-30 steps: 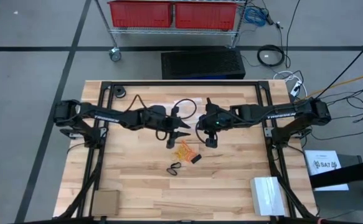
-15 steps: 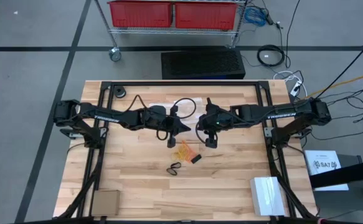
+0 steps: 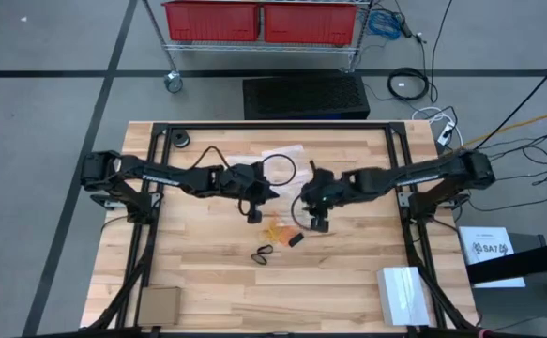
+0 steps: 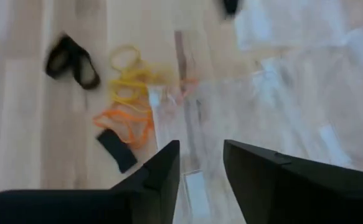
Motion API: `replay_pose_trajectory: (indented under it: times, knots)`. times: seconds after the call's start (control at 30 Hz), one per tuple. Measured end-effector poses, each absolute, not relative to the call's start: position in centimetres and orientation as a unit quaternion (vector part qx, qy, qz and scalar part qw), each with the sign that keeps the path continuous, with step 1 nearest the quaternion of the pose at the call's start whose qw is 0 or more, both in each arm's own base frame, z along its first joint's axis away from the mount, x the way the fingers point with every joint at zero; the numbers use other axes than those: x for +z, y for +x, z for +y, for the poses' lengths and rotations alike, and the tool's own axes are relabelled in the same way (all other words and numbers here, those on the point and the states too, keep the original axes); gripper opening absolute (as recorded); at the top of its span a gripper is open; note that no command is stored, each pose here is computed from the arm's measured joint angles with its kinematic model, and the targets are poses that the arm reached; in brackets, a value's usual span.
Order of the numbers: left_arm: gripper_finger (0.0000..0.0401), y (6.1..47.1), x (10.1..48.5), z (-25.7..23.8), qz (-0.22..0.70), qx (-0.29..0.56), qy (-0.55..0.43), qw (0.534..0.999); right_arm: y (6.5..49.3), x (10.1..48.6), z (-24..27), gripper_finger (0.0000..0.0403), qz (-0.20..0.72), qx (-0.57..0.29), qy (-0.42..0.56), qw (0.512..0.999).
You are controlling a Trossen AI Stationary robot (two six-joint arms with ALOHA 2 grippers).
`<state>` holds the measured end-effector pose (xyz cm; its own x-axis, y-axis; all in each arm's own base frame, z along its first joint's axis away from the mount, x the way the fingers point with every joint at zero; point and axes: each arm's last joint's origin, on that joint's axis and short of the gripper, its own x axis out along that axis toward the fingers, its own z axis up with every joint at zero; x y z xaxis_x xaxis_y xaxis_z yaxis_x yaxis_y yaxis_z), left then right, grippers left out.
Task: Sort rubber bands
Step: Open the right transparent zip lock bag
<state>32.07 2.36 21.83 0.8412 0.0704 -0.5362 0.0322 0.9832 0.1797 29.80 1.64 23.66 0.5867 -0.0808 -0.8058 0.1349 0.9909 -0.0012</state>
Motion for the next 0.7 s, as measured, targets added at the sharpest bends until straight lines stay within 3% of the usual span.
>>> replay_pose_trajectory:
  times: [0.23, 0.7]
  knots:
    - [0.0003, 30.3, 22.1, 2.3, 0.234, 0.04, 0.077, 0.968, 30.8, 17.8, 3.0, 0.013, 0.482, -0.111, -0.07, 0.866]
    - [0.0002, 25.7, 20.9, 2.1, 0.126, 0.037, 0.041, 0.991, 32.6, 14.2, 5.6, 0.013, 0.491, -0.092, -0.084, 0.862]
